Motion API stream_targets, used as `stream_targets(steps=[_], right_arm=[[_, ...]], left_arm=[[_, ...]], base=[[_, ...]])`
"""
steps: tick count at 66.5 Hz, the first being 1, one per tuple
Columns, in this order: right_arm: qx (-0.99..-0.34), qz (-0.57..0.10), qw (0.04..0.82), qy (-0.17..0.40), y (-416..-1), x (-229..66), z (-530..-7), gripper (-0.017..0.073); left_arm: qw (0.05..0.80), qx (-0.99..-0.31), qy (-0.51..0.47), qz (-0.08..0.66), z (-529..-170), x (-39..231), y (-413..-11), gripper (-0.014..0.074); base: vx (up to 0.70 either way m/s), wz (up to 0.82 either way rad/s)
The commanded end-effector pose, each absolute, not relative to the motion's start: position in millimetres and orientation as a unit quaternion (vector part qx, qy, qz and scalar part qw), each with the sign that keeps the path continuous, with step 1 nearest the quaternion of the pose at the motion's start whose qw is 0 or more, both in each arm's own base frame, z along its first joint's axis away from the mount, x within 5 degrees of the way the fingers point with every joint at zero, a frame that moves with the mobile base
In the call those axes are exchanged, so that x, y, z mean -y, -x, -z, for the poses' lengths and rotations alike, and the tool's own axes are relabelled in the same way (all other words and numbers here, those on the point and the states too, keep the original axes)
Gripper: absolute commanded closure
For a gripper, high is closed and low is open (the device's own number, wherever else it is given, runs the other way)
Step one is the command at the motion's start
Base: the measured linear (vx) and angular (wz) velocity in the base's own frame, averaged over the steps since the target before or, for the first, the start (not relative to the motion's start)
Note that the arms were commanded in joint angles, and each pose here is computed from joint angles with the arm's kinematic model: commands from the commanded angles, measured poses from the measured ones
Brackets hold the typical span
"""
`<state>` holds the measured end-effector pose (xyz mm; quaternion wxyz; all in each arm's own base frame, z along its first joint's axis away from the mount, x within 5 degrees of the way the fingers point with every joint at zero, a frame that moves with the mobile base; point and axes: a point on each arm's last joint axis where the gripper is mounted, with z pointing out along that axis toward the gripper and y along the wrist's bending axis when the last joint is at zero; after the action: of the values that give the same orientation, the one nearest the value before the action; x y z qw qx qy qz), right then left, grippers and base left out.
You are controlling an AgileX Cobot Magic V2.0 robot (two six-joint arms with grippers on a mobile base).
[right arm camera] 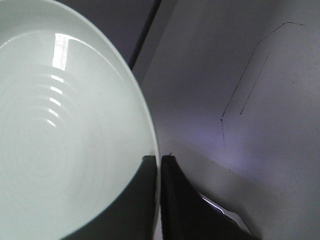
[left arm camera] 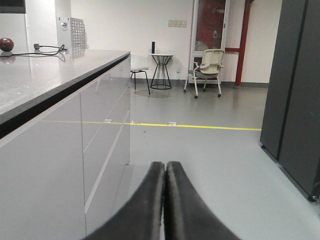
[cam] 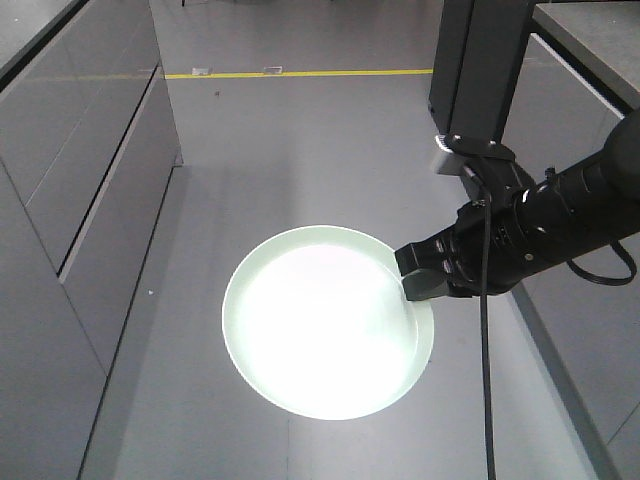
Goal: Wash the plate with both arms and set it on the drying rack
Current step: 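Hold the plate in the right gripper while driving toward the sink counter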
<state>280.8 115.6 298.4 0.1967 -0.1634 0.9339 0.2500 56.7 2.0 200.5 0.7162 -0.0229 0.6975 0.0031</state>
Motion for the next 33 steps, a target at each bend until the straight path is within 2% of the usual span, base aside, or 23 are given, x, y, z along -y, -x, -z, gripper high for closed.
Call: stream_targets(steps=[1,33], right_arm=[[-0.921,-0.267,0.236,0.159,-278.4,-115.9,-318.2,0.0561],[-0.921,-0.267,0.236,0.159,-278.4,-115.9,-318.2,0.0561]], left_arm=[[0.753,-0.657,0.026,0.004,-216.4,-1.9,-53.6,0.06],[0.753,-0.657,0.026,0.004,-216.4,-1.9,-53.6,0.06]], base=[[0.28,-0.02],[0.27,-0.02]])
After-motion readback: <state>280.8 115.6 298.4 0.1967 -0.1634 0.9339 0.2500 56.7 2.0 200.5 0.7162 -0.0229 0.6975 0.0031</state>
